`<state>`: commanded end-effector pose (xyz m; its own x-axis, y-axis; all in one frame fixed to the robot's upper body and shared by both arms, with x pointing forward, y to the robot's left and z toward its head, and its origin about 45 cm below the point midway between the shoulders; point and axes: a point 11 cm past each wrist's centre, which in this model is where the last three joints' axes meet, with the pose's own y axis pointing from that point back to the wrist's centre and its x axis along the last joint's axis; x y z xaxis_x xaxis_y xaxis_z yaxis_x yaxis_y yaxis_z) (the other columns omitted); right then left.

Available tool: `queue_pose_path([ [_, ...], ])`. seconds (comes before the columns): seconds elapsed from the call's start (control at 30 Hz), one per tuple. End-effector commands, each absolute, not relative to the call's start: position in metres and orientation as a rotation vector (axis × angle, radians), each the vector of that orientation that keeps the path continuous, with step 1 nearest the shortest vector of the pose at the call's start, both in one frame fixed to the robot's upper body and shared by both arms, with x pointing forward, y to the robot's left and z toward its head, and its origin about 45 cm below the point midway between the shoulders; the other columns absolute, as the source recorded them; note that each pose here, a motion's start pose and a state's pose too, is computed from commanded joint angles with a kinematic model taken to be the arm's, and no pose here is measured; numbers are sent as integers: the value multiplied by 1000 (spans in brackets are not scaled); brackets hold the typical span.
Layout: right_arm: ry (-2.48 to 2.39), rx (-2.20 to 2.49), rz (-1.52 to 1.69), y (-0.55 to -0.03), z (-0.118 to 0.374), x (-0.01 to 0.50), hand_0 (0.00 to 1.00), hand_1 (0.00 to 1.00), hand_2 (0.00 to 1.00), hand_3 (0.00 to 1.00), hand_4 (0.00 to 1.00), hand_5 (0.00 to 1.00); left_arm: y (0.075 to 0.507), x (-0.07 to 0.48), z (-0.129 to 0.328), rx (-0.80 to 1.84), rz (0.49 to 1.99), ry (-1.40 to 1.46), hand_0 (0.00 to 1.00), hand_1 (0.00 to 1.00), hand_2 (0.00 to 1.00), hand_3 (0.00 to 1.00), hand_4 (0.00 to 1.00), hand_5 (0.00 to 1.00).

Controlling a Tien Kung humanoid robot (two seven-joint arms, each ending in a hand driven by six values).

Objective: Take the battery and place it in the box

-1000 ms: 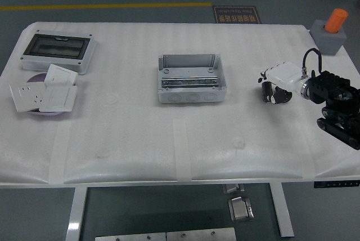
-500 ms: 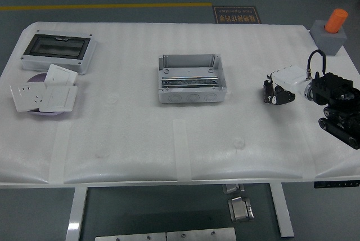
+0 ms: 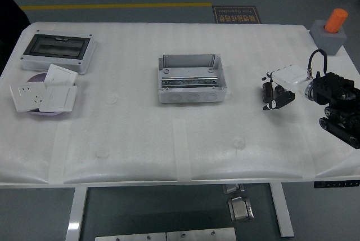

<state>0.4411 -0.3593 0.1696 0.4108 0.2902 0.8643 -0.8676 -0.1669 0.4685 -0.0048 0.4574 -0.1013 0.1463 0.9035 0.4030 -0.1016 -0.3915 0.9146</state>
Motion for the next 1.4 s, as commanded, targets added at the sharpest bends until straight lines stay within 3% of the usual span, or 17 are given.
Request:
queue_pose_path([
  [1.13,-612,1359,1138,-358,169,446,662,686,757,832,998,595,456,1,-102,1512,1396,798,590,616,494,638,552,336],
  [1.17,-612,1359,1137,-359,169,446,654,679,735,796,835,514,456,1,-102,1512,1396,798,590,616,495,639,553,335],
  [1.33,-610,1360,1136,-360,168,444,654,679,735,796,835,514,455,1,-102,1512,1396,798,590,616,495,639,553,335],
  [1.4,-610,1360,1138,-360,167,444,655,672,729,777,778,510,455,1,-102,1512,1396,799,590,616,495,639,552,332],
])
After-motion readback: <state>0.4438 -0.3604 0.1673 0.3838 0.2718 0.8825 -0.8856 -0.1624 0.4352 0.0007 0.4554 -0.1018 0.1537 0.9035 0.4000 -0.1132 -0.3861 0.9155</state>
